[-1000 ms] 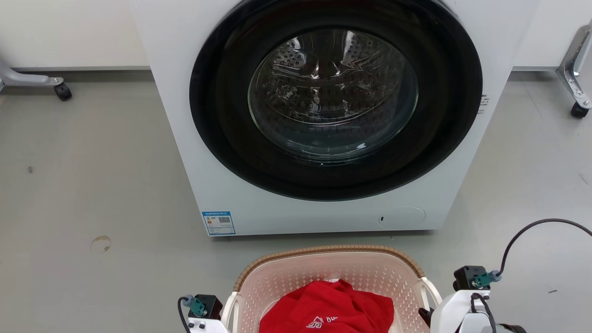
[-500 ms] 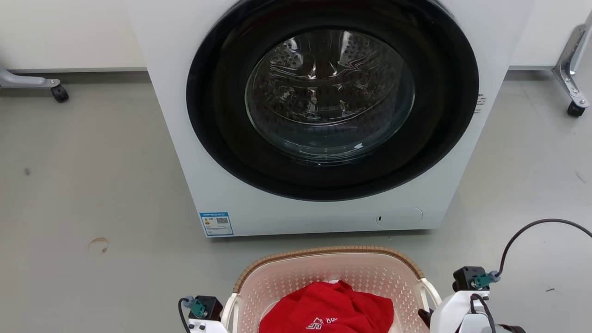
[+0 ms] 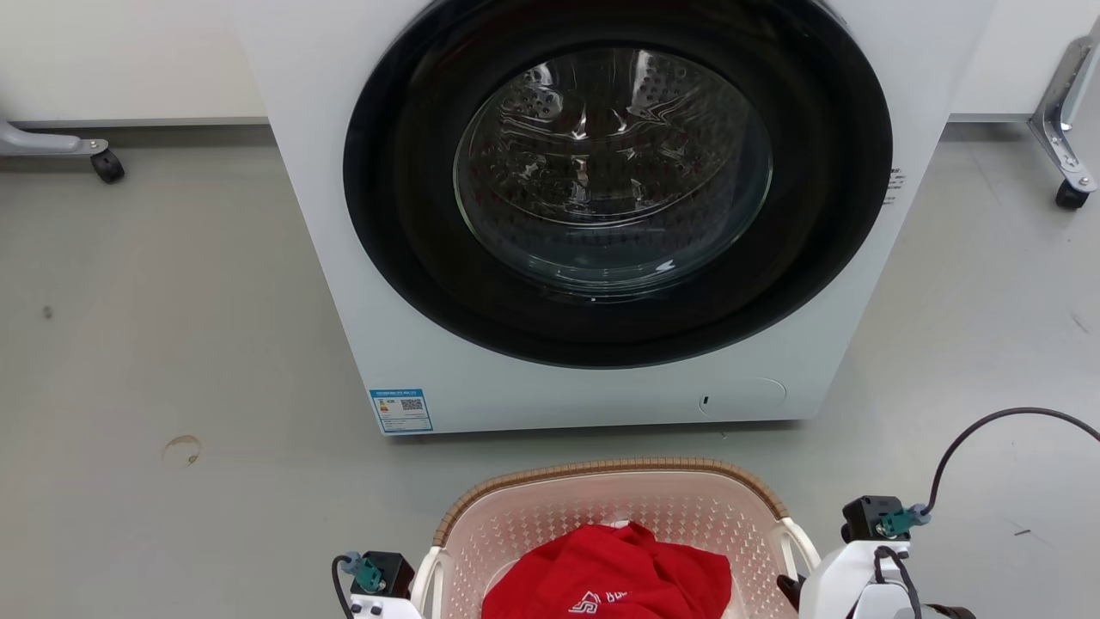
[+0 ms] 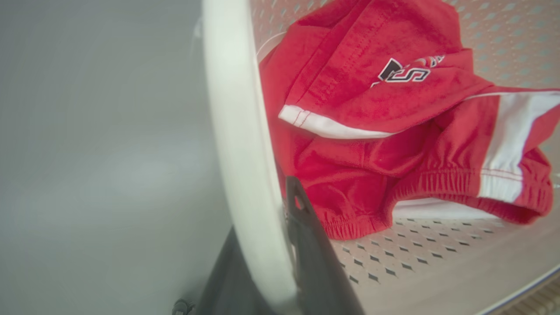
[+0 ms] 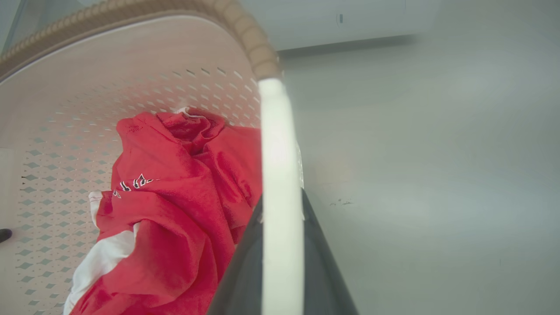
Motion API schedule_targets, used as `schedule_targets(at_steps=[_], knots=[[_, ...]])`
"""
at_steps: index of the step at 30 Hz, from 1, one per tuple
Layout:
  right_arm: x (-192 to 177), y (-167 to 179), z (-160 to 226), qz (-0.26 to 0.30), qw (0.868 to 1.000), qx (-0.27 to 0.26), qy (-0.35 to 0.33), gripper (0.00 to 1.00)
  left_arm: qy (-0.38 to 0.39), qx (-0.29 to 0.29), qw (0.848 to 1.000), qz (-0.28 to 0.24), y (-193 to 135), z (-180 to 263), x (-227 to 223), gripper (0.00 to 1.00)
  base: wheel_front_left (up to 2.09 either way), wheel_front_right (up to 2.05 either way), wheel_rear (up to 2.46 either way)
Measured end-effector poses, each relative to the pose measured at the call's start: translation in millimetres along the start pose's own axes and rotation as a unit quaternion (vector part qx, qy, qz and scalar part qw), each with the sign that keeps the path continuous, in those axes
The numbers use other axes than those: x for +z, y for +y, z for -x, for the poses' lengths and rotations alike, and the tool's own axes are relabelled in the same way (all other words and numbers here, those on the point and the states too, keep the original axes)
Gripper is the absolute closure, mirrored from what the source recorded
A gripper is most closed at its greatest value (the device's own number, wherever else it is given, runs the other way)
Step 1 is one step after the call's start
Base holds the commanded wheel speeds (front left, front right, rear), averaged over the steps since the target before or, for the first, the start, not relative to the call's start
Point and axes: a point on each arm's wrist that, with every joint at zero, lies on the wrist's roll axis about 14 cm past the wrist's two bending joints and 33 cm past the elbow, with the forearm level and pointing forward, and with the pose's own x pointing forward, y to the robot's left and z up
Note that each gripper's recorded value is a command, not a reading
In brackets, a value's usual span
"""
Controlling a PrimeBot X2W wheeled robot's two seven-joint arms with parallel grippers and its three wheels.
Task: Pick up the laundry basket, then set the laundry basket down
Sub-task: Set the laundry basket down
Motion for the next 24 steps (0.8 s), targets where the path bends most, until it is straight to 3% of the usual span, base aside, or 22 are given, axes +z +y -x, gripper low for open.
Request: schedule_targets(at_steps=[15,24], knots=[[-4.3,-9.0,-4.8,-0.009,1.0,-0.005,0.014,1.0,0.008,-0.004,1.0,-0.008,-0.5,-8.3,1.0,1.0,0.0,0.0,0.0],[14.9,-22.2,-16.4,-0.007,1.0,-0.009,0.006,1.0,0.003,-0.011,1.0,-0.015,-1.0,-21.7,20.4,1.0,0.0,0.0,0.0]])
